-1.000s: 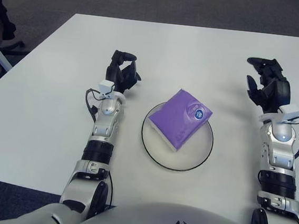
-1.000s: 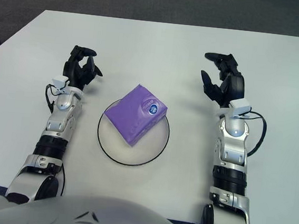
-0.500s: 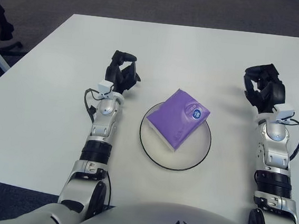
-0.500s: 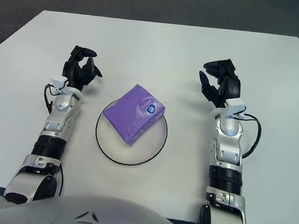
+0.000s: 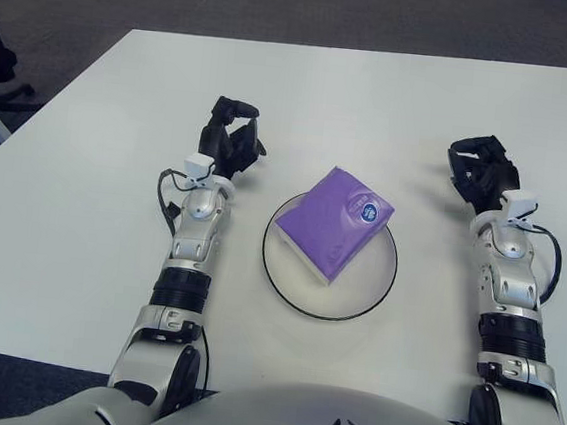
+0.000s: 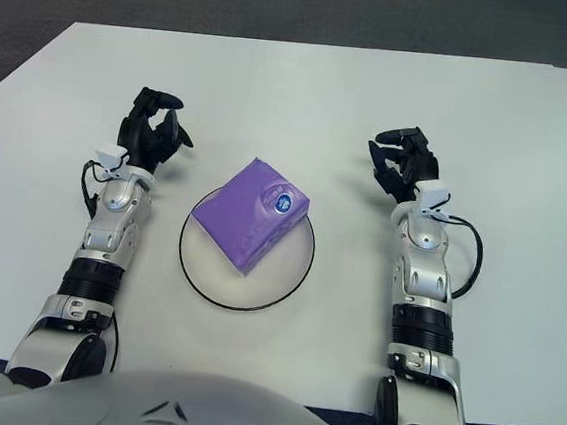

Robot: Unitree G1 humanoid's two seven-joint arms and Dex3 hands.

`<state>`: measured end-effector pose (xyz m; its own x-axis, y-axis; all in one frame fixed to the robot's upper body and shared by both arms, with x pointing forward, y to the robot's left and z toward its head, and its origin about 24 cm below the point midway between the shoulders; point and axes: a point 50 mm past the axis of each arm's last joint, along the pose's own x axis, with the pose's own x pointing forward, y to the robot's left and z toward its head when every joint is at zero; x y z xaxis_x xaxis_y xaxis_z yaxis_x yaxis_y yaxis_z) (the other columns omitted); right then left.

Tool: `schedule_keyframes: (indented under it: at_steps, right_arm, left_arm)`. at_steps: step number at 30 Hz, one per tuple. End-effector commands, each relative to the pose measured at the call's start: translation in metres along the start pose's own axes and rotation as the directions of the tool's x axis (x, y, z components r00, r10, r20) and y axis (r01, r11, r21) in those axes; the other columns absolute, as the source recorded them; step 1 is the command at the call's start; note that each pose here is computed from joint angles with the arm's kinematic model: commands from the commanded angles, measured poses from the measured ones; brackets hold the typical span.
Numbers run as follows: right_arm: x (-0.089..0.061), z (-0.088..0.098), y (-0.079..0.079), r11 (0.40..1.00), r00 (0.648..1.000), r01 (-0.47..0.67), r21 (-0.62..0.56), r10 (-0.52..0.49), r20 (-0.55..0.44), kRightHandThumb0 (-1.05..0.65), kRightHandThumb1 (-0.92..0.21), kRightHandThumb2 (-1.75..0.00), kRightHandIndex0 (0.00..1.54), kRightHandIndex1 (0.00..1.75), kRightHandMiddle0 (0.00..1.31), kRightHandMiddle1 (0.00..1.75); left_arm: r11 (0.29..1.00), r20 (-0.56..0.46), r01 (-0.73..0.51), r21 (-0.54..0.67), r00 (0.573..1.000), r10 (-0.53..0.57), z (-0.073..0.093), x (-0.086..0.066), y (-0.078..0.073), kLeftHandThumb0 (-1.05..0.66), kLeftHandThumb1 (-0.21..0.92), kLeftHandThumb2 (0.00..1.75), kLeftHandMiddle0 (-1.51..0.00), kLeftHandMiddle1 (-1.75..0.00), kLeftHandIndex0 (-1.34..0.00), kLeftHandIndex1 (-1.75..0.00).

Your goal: Put the tissue paper into the plate.

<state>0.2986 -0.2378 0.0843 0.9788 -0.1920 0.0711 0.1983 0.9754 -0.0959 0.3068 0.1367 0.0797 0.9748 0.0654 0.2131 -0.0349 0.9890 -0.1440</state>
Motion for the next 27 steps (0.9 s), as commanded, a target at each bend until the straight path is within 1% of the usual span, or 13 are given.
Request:
schedule_keyframes:
  at_steps: [1, 5, 8, 10, 12, 15, 19, 22, 27]
  right_arm:
    - [0.002, -0.015, 0.010, 0.996, 0.994, -0.038, 0.084, 0.046, -0.102, -0.01, -0.92, -0.30, 0.50, 1.35, 0.30, 1.53]
    - [0.001, -0.026, 0.012, 0.992, 0.987, -0.054, 0.110, 0.070, -0.147, -0.01, -0.92, -0.31, 0.52, 1.30, 0.27, 1.59]
    - [0.001, -0.030, 0.012, 0.992, 0.984, -0.059, 0.115, 0.077, -0.162, -0.01, -0.92, -0.31, 0.53, 1.27, 0.26, 1.62]
    - [0.002, -0.031, 0.012, 0.991, 0.981, -0.062, 0.119, 0.082, -0.176, -0.01, -0.89, -0.37, 0.51, 1.28, 0.24, 1.66]
    - [0.003, -0.032, 0.012, 0.991, 0.978, -0.065, 0.114, 0.086, -0.192, -0.01, -0.89, -0.39, 0.51, 1.29, 0.24, 1.67]
    - [0.003, -0.033, 0.013, 0.992, 0.973, -0.072, 0.106, 0.093, -0.209, -0.01, -0.83, -0.51, 0.50, 1.32, 0.23, 1.71]
    - [0.003, -0.035, 0.014, 0.991, 0.968, -0.092, 0.099, 0.112, -0.226, -0.01, -0.77, -0.62, 0.49, 1.35, 0.24, 1.74]
    - [0.002, -0.037, 0.015, 0.990, 0.963, -0.106, 0.096, 0.126, -0.237, -0.01, -0.73, -0.67, 0.49, 1.37, 0.25, 1.74]
    - [0.002, -0.038, 0.015, 0.988, 0.958, -0.128, 0.087, 0.145, -0.246, -0.01, -0.71, -0.71, 0.50, 1.38, 0.25, 1.75]
  left_arm:
    - [0.999, -0.242, -0.052, -0.002, 0.969, 0.050, -0.057, -0.047, 0.007, -0.36, 0.81, 0.66, -0.87, -1.75, -0.27, -1.75]
    - [0.999, -0.245, -0.053, -0.003, 0.968, 0.051, -0.058, -0.047, 0.006, -0.36, 0.81, 0.66, -0.87, -1.75, -0.27, -1.75]
    - [0.999, -0.246, -0.054, -0.005, 0.968, 0.051, -0.058, -0.047, 0.006, -0.36, 0.81, 0.66, -0.87, -1.75, -0.27, -1.75]
    - [0.999, -0.247, -0.054, -0.005, 0.968, 0.051, -0.058, -0.047, 0.006, -0.36, 0.81, 0.66, -0.87, -1.75, -0.27, -1.75]
    - [0.998, -0.248, -0.054, -0.007, 0.967, 0.051, -0.058, -0.047, 0.006, -0.36, 0.81, 0.66, -0.87, -1.75, -0.27, -1.75]
    - [0.998, -0.250, -0.055, -0.008, 0.967, 0.052, -0.059, -0.047, 0.006, -0.36, 0.81, 0.65, -0.87, -1.75, -0.27, -1.75]
    - [0.998, -0.251, -0.057, -0.010, 0.967, 0.052, -0.059, -0.047, 0.006, -0.36, 0.82, 0.65, -0.87, -1.75, -0.27, -1.75]
    - [0.998, -0.251, -0.057, -0.012, 0.966, 0.053, -0.059, -0.047, 0.006, -0.36, 0.81, 0.65, -0.87, -1.75, -0.27, -1.75]
    - [0.998, -0.253, -0.058, -0.014, 0.966, 0.052, -0.060, -0.047, 0.006, -0.36, 0.81, 0.65, -0.87, -1.75, -0.27, -1.75]
